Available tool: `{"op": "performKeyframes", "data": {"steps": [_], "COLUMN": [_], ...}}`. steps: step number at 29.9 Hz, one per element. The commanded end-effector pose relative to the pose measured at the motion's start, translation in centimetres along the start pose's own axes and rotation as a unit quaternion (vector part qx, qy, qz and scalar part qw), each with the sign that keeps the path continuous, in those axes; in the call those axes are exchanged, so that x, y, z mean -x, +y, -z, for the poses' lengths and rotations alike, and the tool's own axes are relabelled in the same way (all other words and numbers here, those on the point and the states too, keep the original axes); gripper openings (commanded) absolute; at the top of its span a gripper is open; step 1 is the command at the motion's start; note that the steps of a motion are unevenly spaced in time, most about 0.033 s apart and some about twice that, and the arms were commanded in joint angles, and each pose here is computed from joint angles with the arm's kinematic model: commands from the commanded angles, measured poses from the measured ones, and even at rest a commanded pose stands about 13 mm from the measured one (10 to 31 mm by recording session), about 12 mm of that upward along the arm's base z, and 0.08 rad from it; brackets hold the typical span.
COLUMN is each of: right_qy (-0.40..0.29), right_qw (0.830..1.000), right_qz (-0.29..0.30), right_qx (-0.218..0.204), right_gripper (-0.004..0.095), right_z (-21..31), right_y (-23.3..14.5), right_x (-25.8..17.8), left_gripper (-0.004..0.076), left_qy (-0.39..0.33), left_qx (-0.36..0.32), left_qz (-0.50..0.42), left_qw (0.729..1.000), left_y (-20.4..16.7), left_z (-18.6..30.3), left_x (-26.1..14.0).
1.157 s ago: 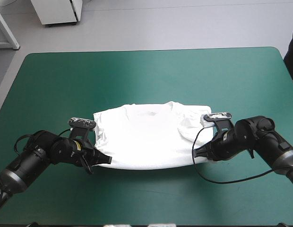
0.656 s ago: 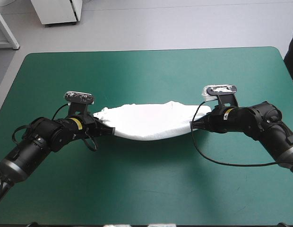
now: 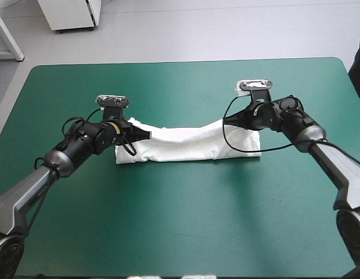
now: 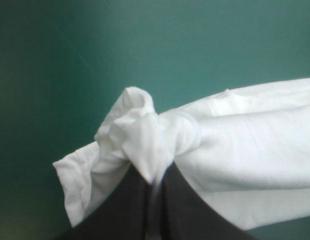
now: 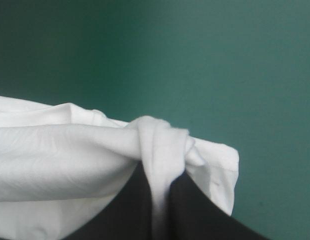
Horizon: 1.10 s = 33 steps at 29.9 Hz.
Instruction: Fold the cloth
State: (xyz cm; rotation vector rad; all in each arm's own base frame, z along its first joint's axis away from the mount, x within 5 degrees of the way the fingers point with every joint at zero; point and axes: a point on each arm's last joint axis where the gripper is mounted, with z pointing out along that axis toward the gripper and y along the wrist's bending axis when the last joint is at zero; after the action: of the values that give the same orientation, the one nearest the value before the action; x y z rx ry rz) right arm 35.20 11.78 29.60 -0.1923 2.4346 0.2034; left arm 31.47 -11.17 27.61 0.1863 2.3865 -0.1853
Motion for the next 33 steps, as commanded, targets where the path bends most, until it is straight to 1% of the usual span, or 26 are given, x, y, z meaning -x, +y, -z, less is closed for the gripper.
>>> {"op": "performKeyframes", "data": {"steps": [1,7,9,11,12,13,17,19,21,24,28,31,33], "right_qy": [-0.045,0.021,0.034,0.04,0.042,0.047,0.068,0.079,0.079,0.074,0.069,0.06,0.05], "right_qw": [0.999,1.0,0.999,0.999,0.999,0.998,0.997,0.996,0.996,0.996,0.995,0.994,0.993], "right_qz": [0.009,0.011,0.024,0.03,0.029,0.028,0.036,0.04,0.045,0.052,0.066,0.069,0.073], "right_qx": [0.0,-0.008,-0.003,0.009,0.012,0.017,0.02,0.017,0.014,0.007,-0.02,-0.057,-0.077], "right_gripper": [-0.0013,-0.0006,0.0032,0.0107,0.0144,0.0203,0.039,0.0452,0.0474,0.0474,0.0475,0.0475,0.0475], "right_z": [0.4,-1.8,-1.9,-1.7,-1.5,-1.3,-0.2,0.7,1.9,4.1,7.4,10.4,12.4], "right_y": [-0.1,-0.3,-0.2,0.0,0.1,0.3,0.4,0.5,0.4,0.3,-0.3,-1.0,-1.5], "right_x": [1.8,0.5,0.2,0.3,0.3,0.5,1.2,1.5,1.9,2.1,2.0,1.7,1.5], "left_gripper": [-0.001,-0.0009,-0.0006,0.0017,0.0041,0.0073,0.0218,0.0278,0.0316,0.0351,0.0361,0.036,0.0356], "left_qy": [-0.048,-0.017,-0.01,-0.005,-0.003,-0.001,0.011,0.018,0.025,0.039,0.043,0.036,0.017], "left_qx": [-0.013,-0.006,-0.003,-0.001,0.001,0.002,0.009,0.013,0.016,0.021,0.018,-0.011,-0.056], "left_qz": [0.007,0.005,-0.004,-0.016,-0.022,-0.022,-0.031,-0.035,-0.051,-0.063,-0.073,-0.083,-0.107], "left_qw": [0.999,1.0,1.0,1.0,1.0,1.0,0.999,0.999,0.998,0.997,0.996,0.996,0.993], "left_y": [-0.3,-0.3,-0.2,-0.2,-0.2,-0.3,-0.2,-0.2,-0.1,0.1,0.2,-0.2,-1.1], "left_z": [0.2,-1.4,-1.3,-1.0,-0.7,-0.4,1.0,1.6,2.3,3.6,6.7,9.8,11.9], "left_x": [1.6,0.9,0.9,1.3,1.6,1.8,2.6,2.8,2.8,2.8,2.5,2.1,1.9]}}
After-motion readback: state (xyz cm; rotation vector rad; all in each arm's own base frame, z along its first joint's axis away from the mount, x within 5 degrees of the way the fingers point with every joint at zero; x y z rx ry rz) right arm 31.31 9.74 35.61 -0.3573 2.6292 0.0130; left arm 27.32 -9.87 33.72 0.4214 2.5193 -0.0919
